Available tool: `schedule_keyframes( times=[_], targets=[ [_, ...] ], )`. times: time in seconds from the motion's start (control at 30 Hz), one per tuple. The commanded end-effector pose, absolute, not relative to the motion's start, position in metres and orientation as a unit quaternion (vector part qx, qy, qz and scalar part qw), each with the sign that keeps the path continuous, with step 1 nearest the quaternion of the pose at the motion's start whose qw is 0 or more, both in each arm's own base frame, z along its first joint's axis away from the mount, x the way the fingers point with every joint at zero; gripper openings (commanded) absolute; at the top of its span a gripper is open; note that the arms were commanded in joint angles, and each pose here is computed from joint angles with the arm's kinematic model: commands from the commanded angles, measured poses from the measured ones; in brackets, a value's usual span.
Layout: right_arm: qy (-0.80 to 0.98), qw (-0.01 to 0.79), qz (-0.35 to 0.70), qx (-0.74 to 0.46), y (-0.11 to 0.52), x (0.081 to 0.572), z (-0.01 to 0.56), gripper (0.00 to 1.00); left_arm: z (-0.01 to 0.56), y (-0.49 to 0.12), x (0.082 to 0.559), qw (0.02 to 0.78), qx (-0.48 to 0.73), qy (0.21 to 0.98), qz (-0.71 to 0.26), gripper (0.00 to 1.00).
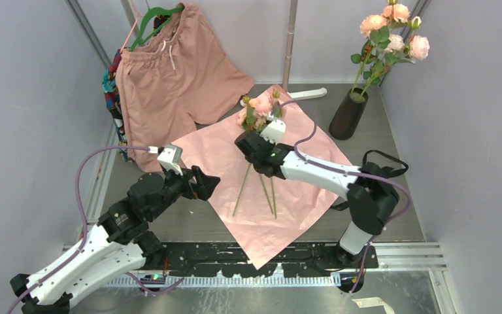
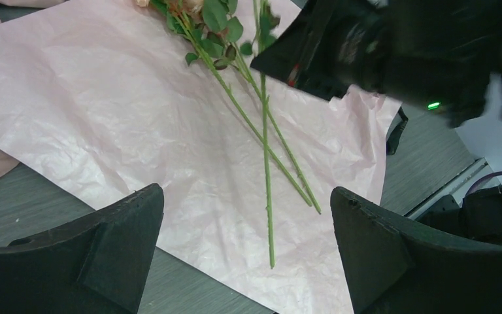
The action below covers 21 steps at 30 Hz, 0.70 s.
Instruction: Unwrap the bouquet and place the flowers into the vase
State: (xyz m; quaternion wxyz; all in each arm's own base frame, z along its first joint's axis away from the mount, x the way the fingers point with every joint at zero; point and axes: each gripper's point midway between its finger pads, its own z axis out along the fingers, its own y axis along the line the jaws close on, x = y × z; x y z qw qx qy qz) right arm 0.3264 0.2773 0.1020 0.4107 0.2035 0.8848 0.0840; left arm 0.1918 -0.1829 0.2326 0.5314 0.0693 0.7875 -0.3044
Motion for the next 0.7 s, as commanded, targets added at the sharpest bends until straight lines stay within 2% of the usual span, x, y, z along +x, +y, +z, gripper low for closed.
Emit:
schedule_keyframes(
  times=[0.0, 0.17, 0.4, 0.67],
  targets=[
    [0.818, 0.525, 0.153, 0.18, 0.278, 0.343, 0.237, 0.01, 0.245, -0.185, 0.195, 0.547, 0.068, 0.774, -0.311, 0.98],
    [0.774, 0.608, 0.137, 0.116, 0.253, 0.341, 0.307, 0.01, 0.245, -0.188, 0.199, 0.549, 0.067, 0.773, -0.311, 0.98],
    [0.674, 0.738, 0.026, 0.02, 0.204, 0.35, 0.402, 0.01, 0.24, -0.194, 0.207, 0.547, 0.069, 0.778, -0.302, 0.98],
    [0.627, 0.778, 0.011, 0.028, 0.122, 0.414, 0.454, 0.01, 0.232, -0.211, 0.223, 0.54, 0.073, 0.786, -0.293, 0.98]
  ],
)
